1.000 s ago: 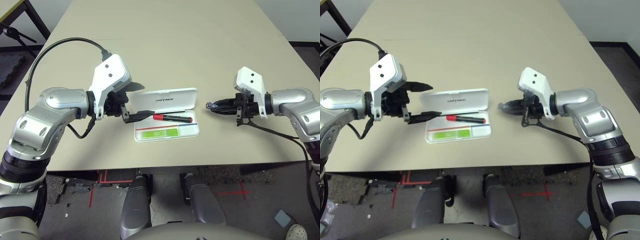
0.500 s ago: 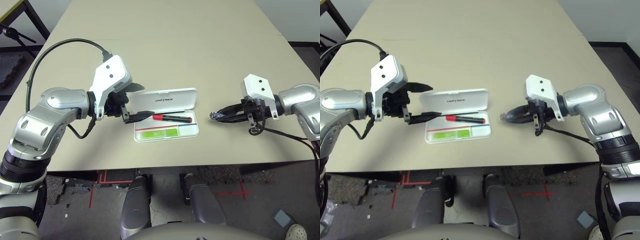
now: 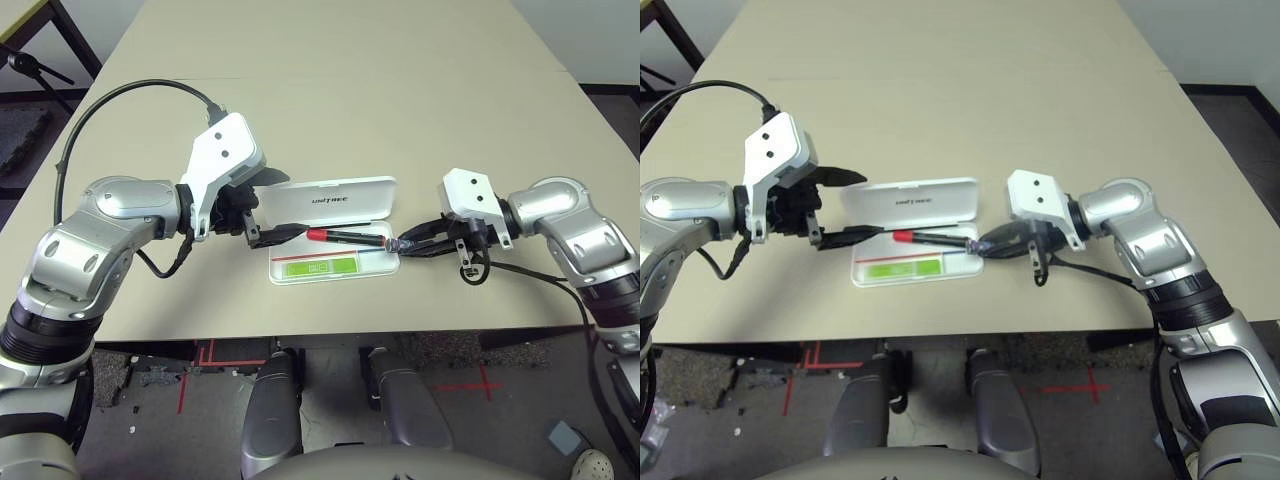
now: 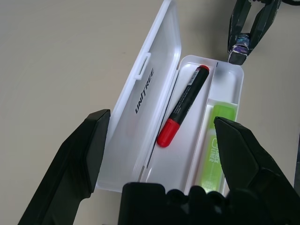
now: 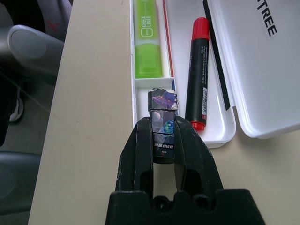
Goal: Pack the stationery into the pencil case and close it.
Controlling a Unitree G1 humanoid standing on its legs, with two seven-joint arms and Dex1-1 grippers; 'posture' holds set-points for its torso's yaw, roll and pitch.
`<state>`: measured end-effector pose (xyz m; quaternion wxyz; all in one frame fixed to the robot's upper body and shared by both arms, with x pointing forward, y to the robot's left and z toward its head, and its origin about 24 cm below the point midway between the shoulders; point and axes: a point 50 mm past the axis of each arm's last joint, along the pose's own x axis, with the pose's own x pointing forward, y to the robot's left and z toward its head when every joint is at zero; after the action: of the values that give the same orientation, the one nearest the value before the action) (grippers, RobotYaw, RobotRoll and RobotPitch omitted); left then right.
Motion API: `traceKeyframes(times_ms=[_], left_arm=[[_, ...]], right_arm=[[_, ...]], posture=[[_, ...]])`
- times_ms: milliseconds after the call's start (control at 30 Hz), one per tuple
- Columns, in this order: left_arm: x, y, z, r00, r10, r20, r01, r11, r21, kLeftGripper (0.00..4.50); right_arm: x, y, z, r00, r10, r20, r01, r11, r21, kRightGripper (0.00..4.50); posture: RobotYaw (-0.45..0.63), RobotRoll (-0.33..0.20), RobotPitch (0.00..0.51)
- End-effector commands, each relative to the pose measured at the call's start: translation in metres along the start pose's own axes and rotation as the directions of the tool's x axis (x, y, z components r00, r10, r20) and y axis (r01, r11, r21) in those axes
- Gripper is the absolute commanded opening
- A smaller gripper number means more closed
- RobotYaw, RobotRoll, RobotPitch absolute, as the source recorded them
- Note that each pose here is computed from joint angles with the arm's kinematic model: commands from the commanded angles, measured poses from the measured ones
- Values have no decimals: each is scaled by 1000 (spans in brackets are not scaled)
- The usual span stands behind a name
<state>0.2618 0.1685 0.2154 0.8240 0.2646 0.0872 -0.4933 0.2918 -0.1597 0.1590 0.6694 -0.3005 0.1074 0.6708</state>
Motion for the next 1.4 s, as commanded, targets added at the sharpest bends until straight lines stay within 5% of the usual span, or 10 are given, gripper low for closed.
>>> traceKeyframes(times_ms=[33,367,633,767,1133,1400], left_arm=[[-1,-1,-4,1000,12,-24,-12,1000,-8,4500],[-3,-1,-5,999,31,-27,-32,999,-10,4500],[-7,0,-6,998,44,-34,-45,999,-13,4500],[-9,0,-6,998,47,-38,-48,999,-10,4500],[-32,6,-20,992,58,-116,-58,998,-5,4500],[-50,32,-54,954,218,-206,-224,974,-9,4500]], right_arm=[[7,1,3,1000,26,-11,-26,999,-21,333],[18,2,4,999,49,-20,-50,999,-23,333],[12,-7,11,1000,-18,25,17,1000,25,3225],[-14,-12,8,997,-73,19,71,993,95,4471],[-77,-8,-15,983,-147,-111,170,957,237,4471],[-88,-5,-26,966,-209,-154,244,934,261,4471]], posture=[[-10,0,207],[13,0,207],[17,0,204],[14,0,202],[-5,0,193],[-7,0,177]])
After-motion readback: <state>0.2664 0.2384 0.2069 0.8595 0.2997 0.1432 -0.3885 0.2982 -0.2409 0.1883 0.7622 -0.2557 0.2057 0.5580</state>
